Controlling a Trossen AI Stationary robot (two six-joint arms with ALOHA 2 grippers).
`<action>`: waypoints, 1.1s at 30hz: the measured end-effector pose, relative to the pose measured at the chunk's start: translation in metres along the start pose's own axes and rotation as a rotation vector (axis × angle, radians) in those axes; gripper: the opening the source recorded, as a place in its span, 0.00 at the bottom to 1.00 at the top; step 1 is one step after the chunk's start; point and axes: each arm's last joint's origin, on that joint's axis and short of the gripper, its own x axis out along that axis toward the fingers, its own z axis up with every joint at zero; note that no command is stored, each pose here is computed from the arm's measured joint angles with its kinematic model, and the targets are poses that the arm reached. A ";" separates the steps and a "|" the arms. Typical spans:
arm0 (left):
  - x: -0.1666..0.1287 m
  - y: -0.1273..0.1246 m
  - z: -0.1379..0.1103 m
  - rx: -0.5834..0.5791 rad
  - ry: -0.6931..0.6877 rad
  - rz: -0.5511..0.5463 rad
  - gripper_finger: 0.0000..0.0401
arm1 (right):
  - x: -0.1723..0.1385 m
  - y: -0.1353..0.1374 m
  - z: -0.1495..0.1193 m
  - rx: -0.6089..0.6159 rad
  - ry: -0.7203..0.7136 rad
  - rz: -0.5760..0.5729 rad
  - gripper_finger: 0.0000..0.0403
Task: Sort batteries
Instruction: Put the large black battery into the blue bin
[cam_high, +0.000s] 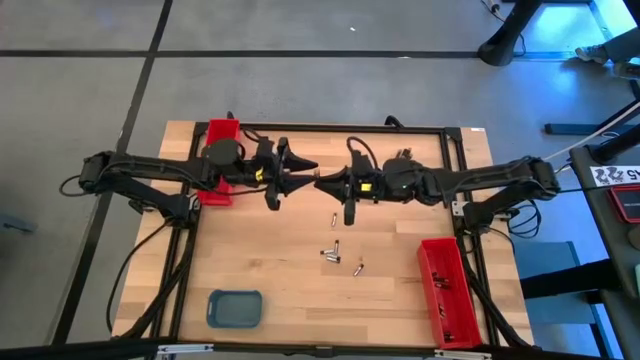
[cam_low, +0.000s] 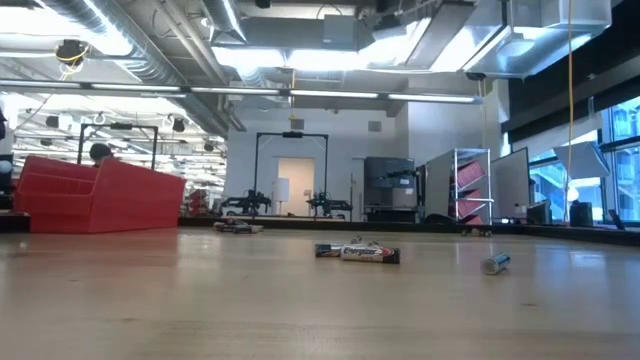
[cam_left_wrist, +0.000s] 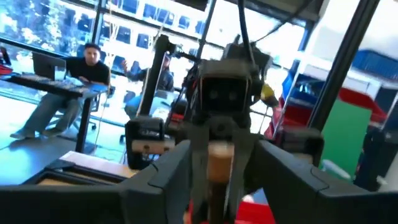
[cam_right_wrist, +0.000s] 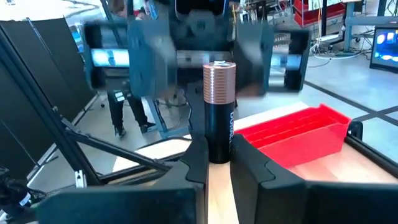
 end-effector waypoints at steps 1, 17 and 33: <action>0.000 0.000 0.000 -0.002 -0.001 0.003 0.40 | 0.001 0.000 -0.001 0.000 0.003 0.000 0.09; 0.007 0.000 -0.011 -0.003 0.039 -0.003 0.22 | 0.001 0.000 -0.001 0.000 0.006 0.018 0.10; 0.007 -0.016 -0.017 0.053 0.121 0.065 0.10 | 0.000 -0.014 -0.010 0.083 0.146 -0.032 0.30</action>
